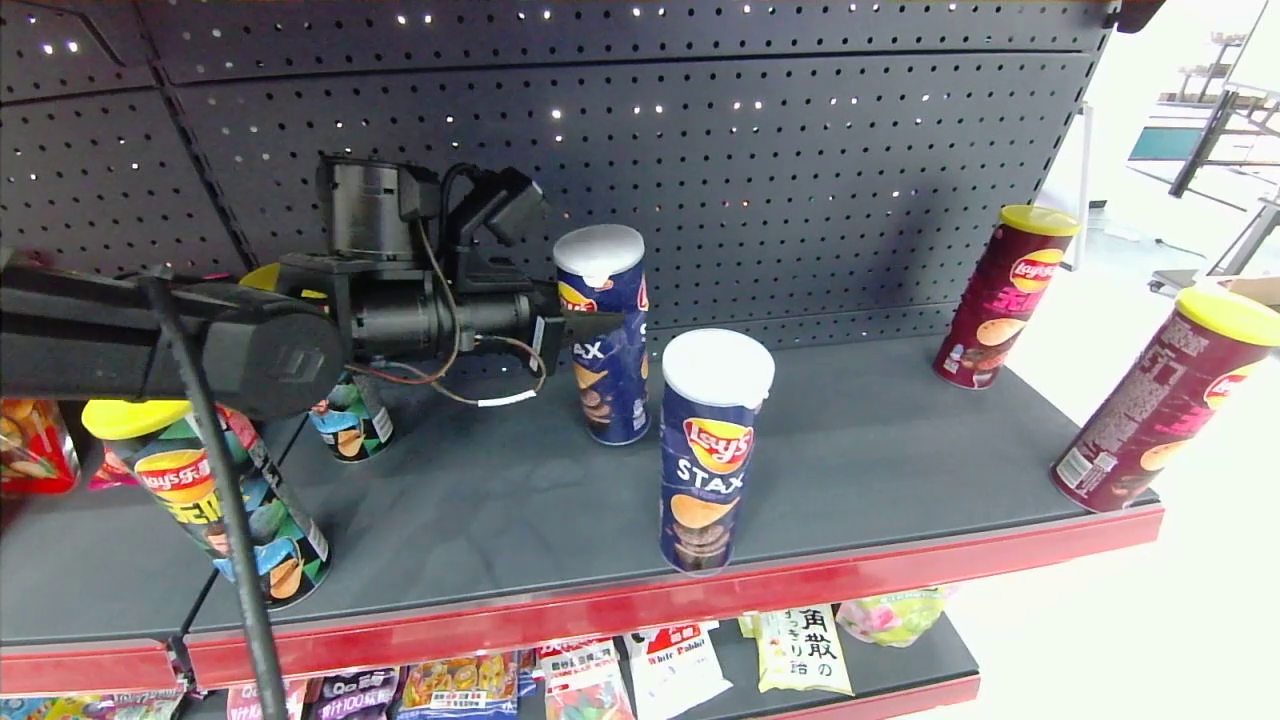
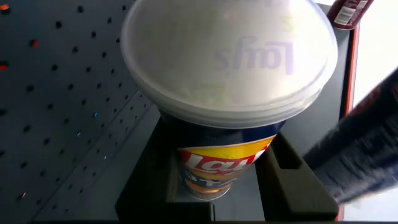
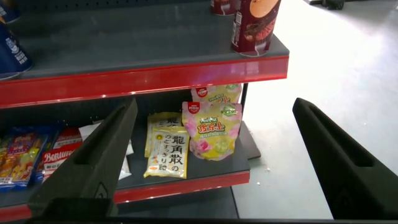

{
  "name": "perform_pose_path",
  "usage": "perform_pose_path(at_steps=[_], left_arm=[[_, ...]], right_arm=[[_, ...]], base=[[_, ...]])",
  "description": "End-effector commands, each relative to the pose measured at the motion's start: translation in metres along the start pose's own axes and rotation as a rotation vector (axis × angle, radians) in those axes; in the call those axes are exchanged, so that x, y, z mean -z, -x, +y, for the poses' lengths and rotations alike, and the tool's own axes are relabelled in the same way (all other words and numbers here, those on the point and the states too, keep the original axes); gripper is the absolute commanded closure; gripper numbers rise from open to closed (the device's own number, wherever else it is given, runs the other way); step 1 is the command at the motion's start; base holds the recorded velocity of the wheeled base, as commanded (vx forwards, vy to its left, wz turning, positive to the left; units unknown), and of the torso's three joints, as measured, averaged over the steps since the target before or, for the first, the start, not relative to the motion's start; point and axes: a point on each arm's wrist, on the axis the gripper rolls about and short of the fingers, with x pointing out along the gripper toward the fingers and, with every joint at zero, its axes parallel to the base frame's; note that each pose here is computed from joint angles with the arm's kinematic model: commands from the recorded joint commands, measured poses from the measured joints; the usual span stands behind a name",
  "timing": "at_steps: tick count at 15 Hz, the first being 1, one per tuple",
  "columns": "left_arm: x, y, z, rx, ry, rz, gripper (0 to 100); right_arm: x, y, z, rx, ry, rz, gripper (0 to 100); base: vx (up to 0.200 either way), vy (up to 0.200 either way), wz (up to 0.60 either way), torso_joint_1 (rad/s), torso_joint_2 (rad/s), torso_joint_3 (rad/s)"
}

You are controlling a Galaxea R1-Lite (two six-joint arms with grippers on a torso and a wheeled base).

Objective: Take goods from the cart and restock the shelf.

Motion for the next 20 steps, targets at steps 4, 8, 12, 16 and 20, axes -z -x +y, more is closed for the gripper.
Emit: perform_pose_path(at_steps=[4, 8, 12, 16, 20], left_arm=[[0.009, -0.025, 0.003, 0.016, -0.008, -0.014, 100], [0.013, -0.031, 0.006, 0.018, 0.003, -0.007, 100], [0.014, -0.043, 0.006, 0.024, 0.007, -0.037, 100], [0.015, -0.046, 0.008, -0.010, 0.029, -0.044, 100], [0.016, -0.047, 0.009, -0.031, 0.035, -0.038, 100]], right_arm=[[0.000, 0.000, 0.000, 0.000, 0.000, 0.001, 0], [0.001, 0.000, 0.000, 0.000, 0.000, 0.004, 0], [0.000, 0.000, 0.000, 0.000, 0.000, 0.001, 0], [0.000, 0.000, 0.000, 0.000, 0.000, 0.002, 0], [0.000, 0.000, 0.000, 0.000, 0.000, 0.001, 0]], base=[[0.000, 0.000, 0.00, 0.000, 0.00, 0.000], [0.000, 0.000, 0.00, 0.000, 0.00, 0.000], [0.000, 0.000, 0.00, 0.000, 0.00, 0.000], [0.000, 0.000, 0.00, 0.000, 0.00, 0.000], [0.000, 0.000, 0.00, 0.000, 0.00, 0.000]])
